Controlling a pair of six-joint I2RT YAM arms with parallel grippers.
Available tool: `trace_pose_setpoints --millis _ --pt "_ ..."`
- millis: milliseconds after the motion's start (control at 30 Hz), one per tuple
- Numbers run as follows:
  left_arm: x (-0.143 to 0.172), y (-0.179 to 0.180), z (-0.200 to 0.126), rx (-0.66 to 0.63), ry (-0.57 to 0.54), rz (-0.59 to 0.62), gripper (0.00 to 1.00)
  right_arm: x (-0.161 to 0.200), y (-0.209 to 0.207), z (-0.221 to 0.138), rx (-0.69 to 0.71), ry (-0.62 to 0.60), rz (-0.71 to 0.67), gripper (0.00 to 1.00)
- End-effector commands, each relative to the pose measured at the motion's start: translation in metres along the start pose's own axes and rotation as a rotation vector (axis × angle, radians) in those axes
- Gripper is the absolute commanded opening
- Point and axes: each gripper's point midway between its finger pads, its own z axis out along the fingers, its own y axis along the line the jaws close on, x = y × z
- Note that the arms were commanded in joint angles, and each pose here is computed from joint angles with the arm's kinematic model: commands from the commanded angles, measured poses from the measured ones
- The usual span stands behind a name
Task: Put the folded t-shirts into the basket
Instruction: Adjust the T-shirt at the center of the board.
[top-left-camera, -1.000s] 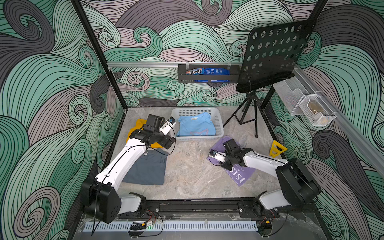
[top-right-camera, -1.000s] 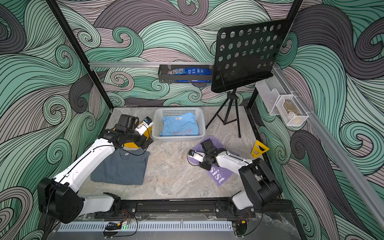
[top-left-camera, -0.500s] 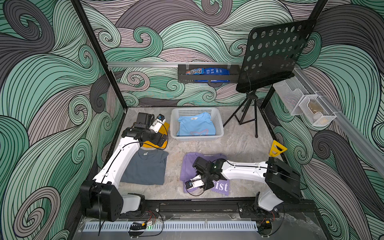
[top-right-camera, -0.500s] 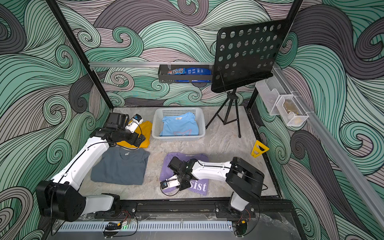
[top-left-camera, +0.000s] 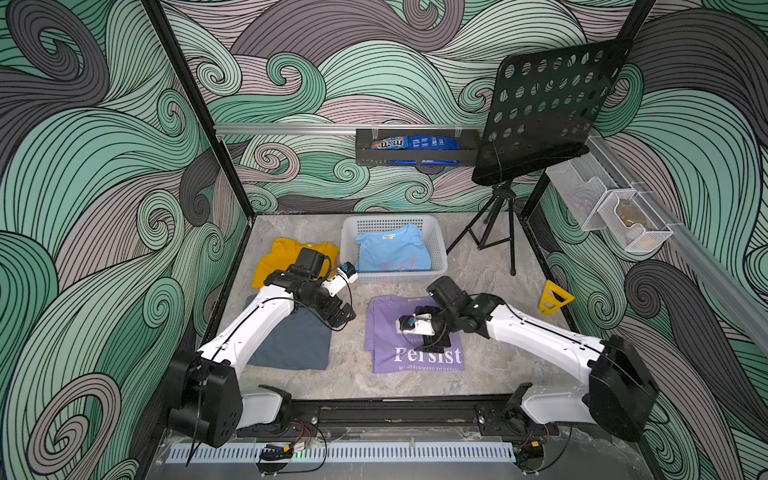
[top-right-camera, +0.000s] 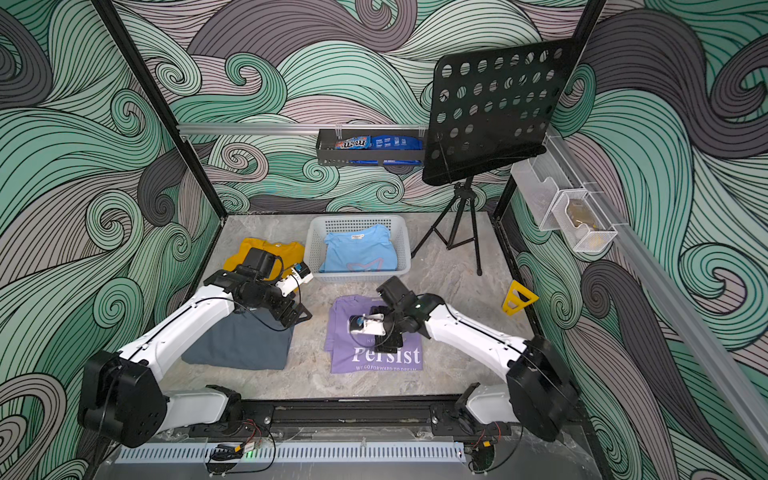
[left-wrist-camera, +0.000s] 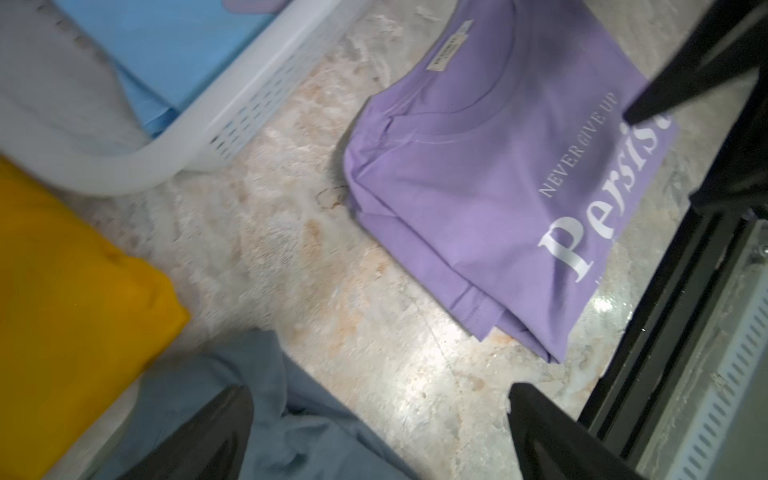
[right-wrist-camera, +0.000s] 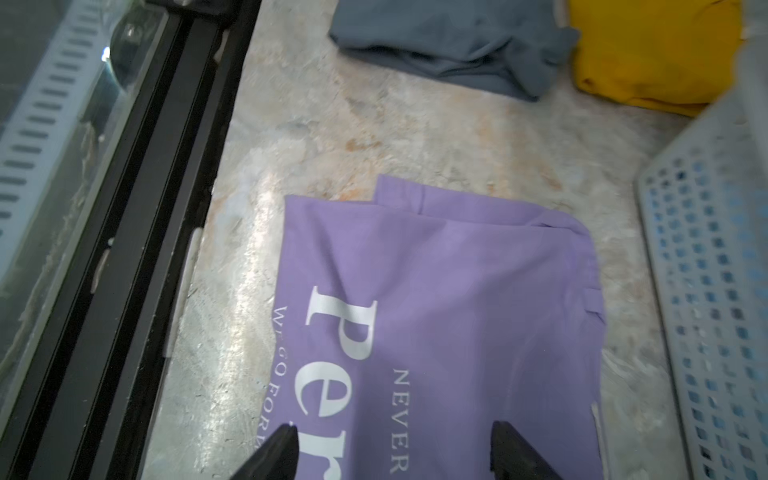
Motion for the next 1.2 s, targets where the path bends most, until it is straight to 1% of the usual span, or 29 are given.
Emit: trace_pose_setpoints --millis 0,67,100,133,233,333,433,533,633,700,767,867,933,1067,1167 --pt "-0.021 -0.010 0.020 -0.001 -0.038 0.155 0.97 0.027 -0.026 -0.020 0.049 -0.088 0.203 0.79" --pt "-0.025 -0.013 0.033 -0.028 -0.017 0.223 0.96 0.053 -0.050 -0.020 0.171 -0.036 0.254 0.78" --pt "-0.028 -0.014 0.037 -0.037 -0.017 0.245 0.96 0.065 -0.057 -0.018 0.215 0.005 0.257 0.77" --pt "-0.031 -0.016 0.040 -0.039 -0.014 0.260 0.95 0.076 -0.058 -0.013 0.232 0.047 0.254 0.76" --pt "-0.036 -0.016 0.051 -0.035 0.005 0.272 0.95 0.096 -0.053 0.002 0.227 0.125 0.253 0.71" --pt "-0.037 -0.016 0.056 -0.027 0.031 0.267 0.94 0.117 -0.039 0.014 0.208 0.188 0.233 0.67" --pt "-0.033 -0.019 0.064 -0.008 0.063 0.276 0.93 0.131 -0.016 0.021 0.165 0.238 0.197 0.64" --pt "-0.028 -0.026 0.071 -0.005 0.103 0.324 0.92 0.137 0.007 0.022 0.120 0.259 0.164 0.64" --pt "-0.025 -0.030 0.076 -0.005 0.117 0.364 0.92 0.136 0.024 0.014 0.080 0.251 0.142 0.65" --pt "-0.026 -0.032 0.078 -0.007 0.107 0.376 0.92 0.126 0.021 0.004 0.099 0.204 0.136 0.67" --pt "-0.030 -0.032 0.081 -0.008 0.096 0.381 0.92 0.116 0.008 -0.007 0.146 0.140 0.157 0.69" --pt "-0.037 -0.031 0.090 -0.010 0.100 0.384 0.92 0.113 -0.022 -0.020 0.220 0.066 0.237 0.75" --pt "-0.043 -0.025 0.096 -0.036 0.106 0.391 0.92 0.122 -0.043 -0.023 0.248 0.060 0.322 0.78" --pt "-0.049 0.000 0.108 -0.130 0.183 0.386 0.91 0.135 -0.079 -0.024 0.258 0.053 0.488 0.79" --pt "-0.045 0.006 0.120 -0.128 0.229 0.398 0.91 0.139 -0.095 -0.020 0.262 0.056 0.563 0.79"
